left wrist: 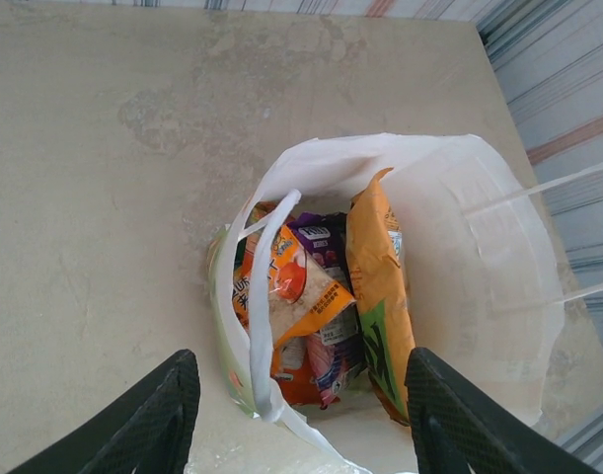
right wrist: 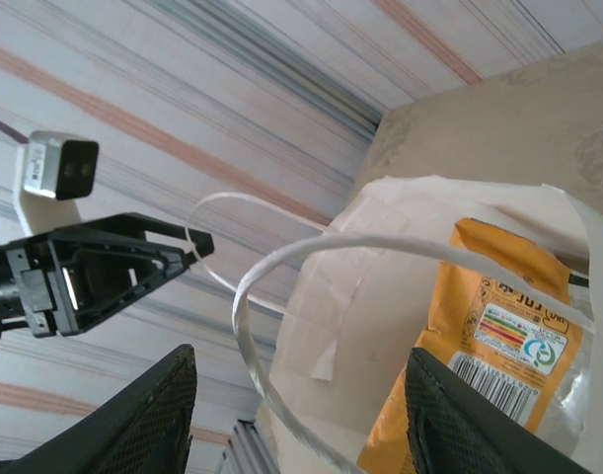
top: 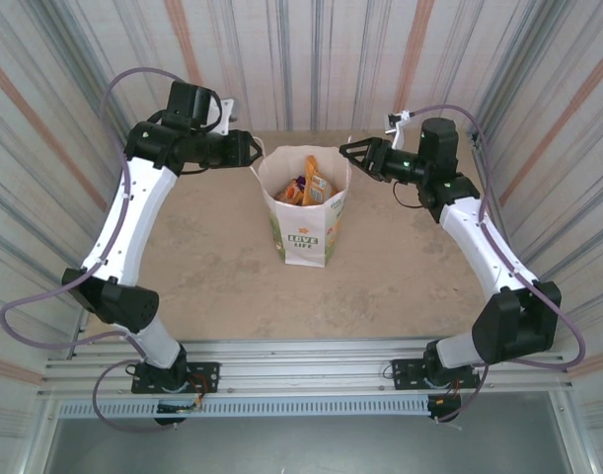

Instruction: Place the snacks into the paper bag

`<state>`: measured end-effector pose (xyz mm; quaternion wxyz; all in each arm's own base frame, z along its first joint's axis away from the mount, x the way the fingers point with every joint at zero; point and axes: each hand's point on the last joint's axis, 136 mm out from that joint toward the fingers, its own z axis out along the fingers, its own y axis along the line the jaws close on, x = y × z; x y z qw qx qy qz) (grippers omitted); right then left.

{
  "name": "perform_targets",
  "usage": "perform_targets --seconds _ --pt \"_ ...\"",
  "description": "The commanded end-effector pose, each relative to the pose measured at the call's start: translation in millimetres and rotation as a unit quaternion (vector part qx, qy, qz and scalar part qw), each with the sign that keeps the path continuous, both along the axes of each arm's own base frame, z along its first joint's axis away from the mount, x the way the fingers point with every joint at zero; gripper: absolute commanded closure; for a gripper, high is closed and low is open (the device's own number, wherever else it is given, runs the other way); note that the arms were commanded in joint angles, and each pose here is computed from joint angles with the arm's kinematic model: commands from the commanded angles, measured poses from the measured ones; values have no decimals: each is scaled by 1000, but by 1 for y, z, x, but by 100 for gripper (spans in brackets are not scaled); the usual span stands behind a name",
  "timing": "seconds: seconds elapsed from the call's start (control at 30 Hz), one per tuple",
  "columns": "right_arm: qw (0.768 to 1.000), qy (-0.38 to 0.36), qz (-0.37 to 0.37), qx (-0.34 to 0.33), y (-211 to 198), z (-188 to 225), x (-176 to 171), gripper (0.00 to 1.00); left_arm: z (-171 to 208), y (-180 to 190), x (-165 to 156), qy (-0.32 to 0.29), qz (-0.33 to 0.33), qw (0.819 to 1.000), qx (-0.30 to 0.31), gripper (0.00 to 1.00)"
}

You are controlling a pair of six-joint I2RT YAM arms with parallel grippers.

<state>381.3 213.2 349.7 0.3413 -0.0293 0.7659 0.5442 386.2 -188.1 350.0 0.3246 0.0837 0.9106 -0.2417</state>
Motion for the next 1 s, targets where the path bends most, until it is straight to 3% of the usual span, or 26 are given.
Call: perform_targets --seconds 0.0,0.2,0.27,0.37,0.47,0.7,0.97 --pt "1000 -9 7 16 2 14 4 44 -10 3 6 11 6 1000 1 43" --pt "999 -10 14 30 5 17 10 49 -7 -4 12 -5 -6 1000 -16 62" --pt "999 -14 18 36 7 20 12 60 -2 -5 12 -12 -10 1000 -18 72" --pt "999 -30 17 35 5 29 12 86 8 -4 9 -25 -12 999 -22 89" --pt "998 -46 6 30 2 37 11 98 22 -1 4 -45 -10 999 -24 100" --pt "998 -54 5 29 2 41 10 100 41 5 -20 -63 -14 997 -29 100" --pt "999 -45 6 6 0 25 3 100 15 10 -40 -37 -9 999 -22 100"
